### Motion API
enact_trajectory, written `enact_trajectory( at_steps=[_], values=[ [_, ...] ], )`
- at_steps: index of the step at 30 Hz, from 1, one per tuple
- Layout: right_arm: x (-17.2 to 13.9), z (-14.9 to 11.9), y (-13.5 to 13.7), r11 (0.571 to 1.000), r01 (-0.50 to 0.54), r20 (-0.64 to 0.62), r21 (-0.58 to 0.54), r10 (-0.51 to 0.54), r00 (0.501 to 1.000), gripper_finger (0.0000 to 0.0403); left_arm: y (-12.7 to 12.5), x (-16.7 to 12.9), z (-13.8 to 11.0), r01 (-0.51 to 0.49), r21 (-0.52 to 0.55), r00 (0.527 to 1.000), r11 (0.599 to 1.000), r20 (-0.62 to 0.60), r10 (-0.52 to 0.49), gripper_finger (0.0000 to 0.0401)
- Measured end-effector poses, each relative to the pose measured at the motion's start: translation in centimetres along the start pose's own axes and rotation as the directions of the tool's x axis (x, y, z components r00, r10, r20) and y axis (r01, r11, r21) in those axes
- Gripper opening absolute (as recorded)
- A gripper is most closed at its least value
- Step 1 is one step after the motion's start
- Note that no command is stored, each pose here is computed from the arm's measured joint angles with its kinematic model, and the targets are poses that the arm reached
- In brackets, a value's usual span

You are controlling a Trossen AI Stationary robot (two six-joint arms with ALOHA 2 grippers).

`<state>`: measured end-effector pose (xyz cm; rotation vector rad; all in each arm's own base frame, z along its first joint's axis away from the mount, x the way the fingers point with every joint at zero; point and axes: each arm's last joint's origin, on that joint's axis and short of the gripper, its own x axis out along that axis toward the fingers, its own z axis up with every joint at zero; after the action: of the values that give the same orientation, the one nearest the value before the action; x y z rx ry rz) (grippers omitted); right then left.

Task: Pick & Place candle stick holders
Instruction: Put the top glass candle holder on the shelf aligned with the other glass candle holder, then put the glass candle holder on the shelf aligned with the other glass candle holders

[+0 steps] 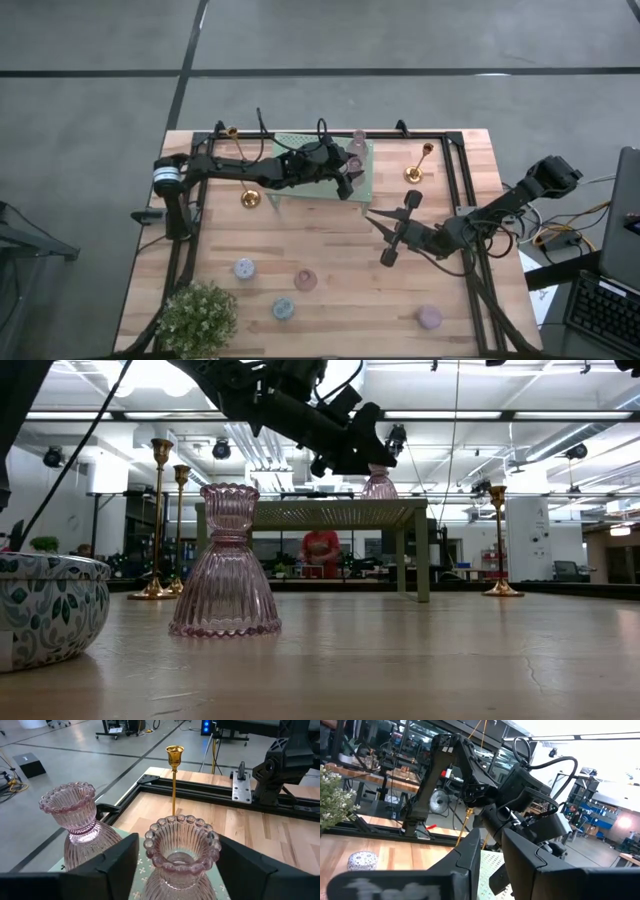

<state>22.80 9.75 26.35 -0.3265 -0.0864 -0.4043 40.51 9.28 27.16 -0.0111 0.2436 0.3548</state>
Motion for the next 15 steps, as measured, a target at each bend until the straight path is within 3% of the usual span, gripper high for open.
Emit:
enact_trajectory(
  at_steps=[6,15],
  values=[
    [0.0,0.0,0.0,1.000,-0.001,-0.002,0.001,0.001,1.000,0.0069,0.1,-1.1,1.1,0.000,0.010,1.000,1.000,0.008,0.000,0.0286],
    [0.0,-0.2,0.1,1.000,-0.008,-0.018,-0.008,0.008,1.000,0.0082,-1.0,-4.3,2.2,0.073,0.028,0.993,0.997,-0.091,-0.070,0.0285]
  ],
)
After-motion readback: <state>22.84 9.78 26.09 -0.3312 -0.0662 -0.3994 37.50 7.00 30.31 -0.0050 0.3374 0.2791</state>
